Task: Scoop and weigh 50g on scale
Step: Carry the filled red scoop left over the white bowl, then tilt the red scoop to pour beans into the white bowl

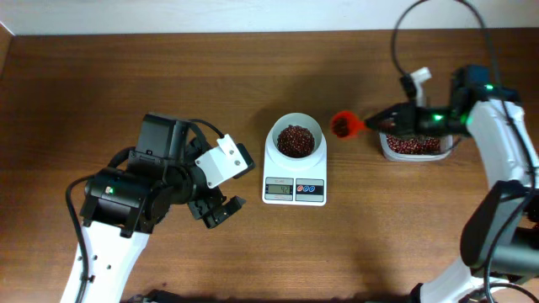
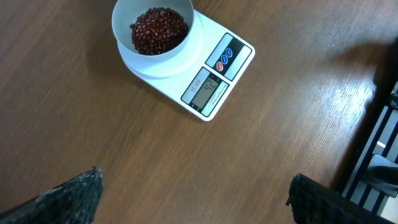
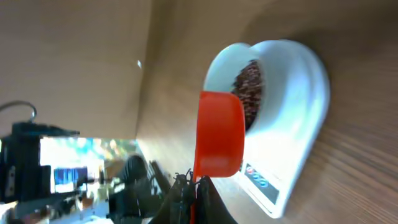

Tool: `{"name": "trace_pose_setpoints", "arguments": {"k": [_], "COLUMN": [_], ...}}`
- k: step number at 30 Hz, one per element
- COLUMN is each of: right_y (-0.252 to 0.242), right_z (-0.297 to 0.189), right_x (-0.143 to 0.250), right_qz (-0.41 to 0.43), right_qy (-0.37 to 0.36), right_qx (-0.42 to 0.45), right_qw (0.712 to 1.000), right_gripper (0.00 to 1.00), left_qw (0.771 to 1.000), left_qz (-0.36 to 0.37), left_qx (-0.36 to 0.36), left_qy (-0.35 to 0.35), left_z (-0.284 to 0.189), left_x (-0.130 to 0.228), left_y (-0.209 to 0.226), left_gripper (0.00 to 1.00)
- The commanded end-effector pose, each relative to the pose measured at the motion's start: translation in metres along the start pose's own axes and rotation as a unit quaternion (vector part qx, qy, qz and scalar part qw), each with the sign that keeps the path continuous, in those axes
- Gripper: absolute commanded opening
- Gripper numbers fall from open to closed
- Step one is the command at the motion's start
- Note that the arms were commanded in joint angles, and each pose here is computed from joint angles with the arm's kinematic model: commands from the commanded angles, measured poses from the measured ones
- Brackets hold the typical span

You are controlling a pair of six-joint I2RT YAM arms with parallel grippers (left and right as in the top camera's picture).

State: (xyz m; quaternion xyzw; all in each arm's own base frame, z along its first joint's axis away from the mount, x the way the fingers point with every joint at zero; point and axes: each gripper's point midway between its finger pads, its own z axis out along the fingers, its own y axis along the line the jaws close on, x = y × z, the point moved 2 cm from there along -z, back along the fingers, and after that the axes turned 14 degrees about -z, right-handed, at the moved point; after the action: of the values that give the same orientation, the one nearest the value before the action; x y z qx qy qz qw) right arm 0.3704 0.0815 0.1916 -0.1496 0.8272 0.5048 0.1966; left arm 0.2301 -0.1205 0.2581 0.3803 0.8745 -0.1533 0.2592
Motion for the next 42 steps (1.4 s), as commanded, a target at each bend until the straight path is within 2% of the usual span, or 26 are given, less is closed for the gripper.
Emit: {"name": "trace_pose_setpoints", "arguments": {"k": [1,11,23,42], "right_y": [0.017,0.025,0.014,0.004], "right_z": [0.023,0.065,0.106,0.108], "right_x": [-0.003,-0.011,-0.007,-0.012], "right_qz": [-0.034,-0.118,-0.213,-0.239], "right_qy": [0.014,0.041,0.097,0.102], "right_qx": [-0.03,-0.007,0.098,0.142], "right_qw": [0.999,0.992,0.967,0.955], "right_gripper": [0.04,0.04,0.04,0.04], "left_qw": [1.0,1.0,1.0,1.0], "left_qz": [-0.001,-0.001,-0.001,-0.001], "left_qx": [-0.006,-0.006,-0.006,-0.006], "left_qy": [-0.01,-0.01,-0.01,-0.01], "left_z": [-0.006,-0.006,-0.006,-0.006], "left_x": [-0.005,-0.005,-0.005,-0.005], "left_y": [0.002,0.001,0.002,0.002], "left_gripper": [0.99,0.99,0.99,0.99]}}
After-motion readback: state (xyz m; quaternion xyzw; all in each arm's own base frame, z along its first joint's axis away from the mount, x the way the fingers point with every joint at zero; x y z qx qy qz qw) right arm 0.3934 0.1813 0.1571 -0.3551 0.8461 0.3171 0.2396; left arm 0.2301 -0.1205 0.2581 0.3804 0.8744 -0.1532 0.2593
